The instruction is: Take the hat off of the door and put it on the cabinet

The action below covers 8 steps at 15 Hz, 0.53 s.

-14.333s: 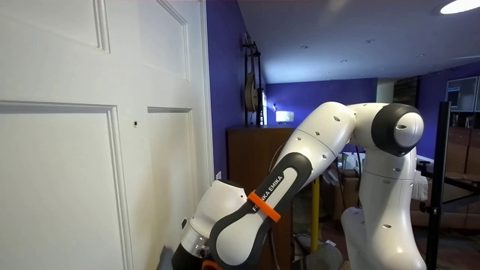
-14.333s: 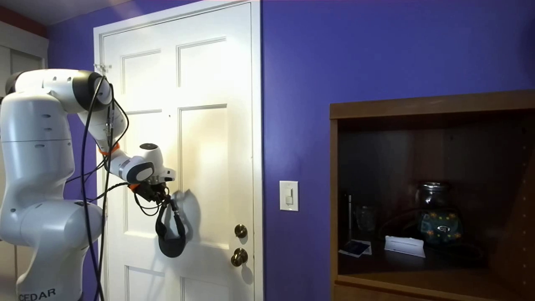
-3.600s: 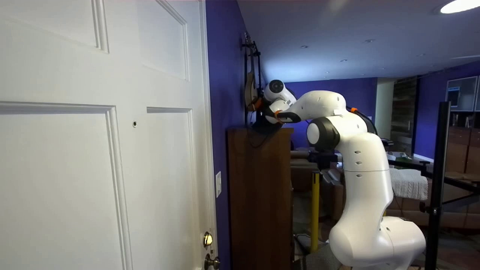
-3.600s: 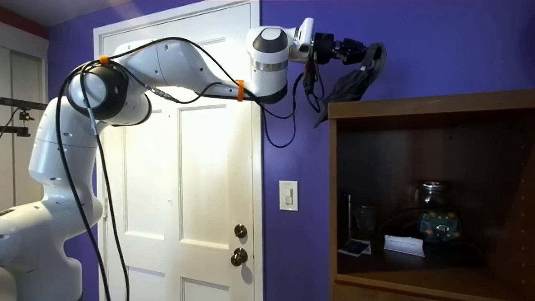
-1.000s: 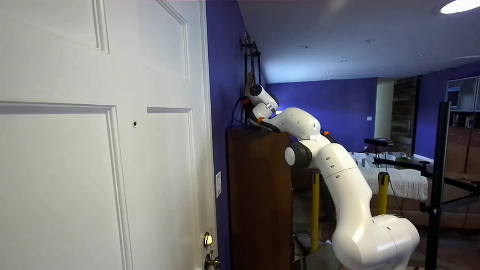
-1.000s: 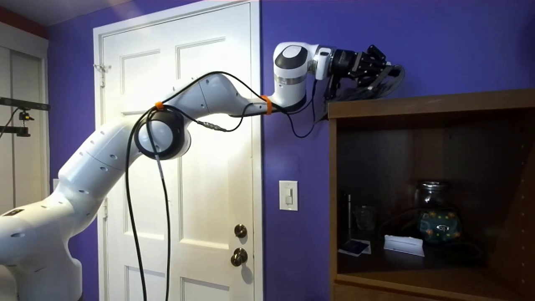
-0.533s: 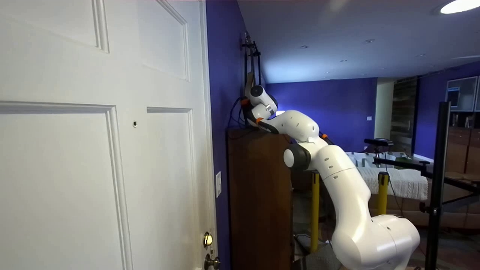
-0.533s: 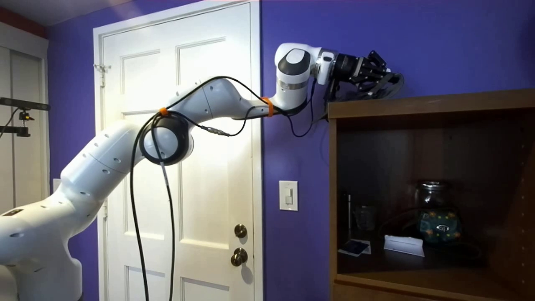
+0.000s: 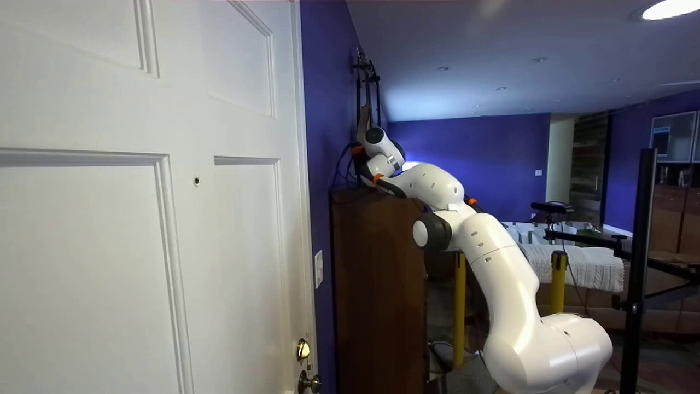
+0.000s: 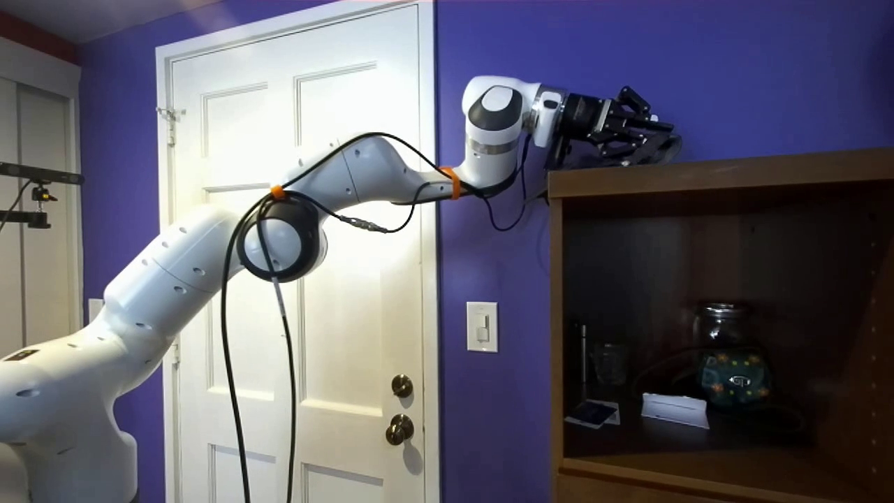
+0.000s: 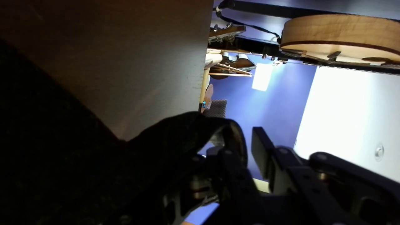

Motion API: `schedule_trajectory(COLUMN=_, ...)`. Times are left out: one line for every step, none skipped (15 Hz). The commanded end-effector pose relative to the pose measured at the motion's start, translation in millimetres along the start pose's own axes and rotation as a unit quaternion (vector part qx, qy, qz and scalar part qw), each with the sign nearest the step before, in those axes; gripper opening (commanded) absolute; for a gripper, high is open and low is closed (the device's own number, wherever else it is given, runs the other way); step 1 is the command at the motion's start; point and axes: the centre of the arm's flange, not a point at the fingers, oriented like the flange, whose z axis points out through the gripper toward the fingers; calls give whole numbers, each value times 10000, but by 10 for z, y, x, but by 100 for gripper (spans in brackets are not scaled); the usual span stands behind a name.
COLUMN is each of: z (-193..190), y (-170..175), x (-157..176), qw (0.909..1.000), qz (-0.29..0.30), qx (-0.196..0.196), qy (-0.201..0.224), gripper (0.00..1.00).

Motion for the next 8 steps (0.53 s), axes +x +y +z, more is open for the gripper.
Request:
schedule_trajectory(z=370, y=-463, x=-187, qw=9997, qz=226, qx=86, qy=17, gripper=52)
schedule_trajectory(z=372, y=-460, x=-187, qw=9997, qz=222, qx=97, qy=-7, gripper=58)
schedule_trajectory(z=371, y=-462, x=-189, qw=9997, qz=243, qx=79, qy=-2, gripper=66)
schedule_trajectory(z=372, y=-465, x=-192, qw=9997, qz=253, qx=22, qy=-3, gripper=73)
schedule_trajectory(z=372, y=-468, x=-193, qw=9996, qz=275, qx=-17, qy=29, gripper=79)
schedule_trajectory(z=371, y=-471, x=-195, qw=9995, qz=306, qx=-80, qy=50, gripper=87)
schedule_trajectory(z=370, y=-478, x=-193, qw=9993, qz=338, qx=-163, qy=94, gripper=93)
schedule_trajectory(z=366, y=-498, x=-187, qw=9986, qz=398, qx=-290, qy=174, gripper=100)
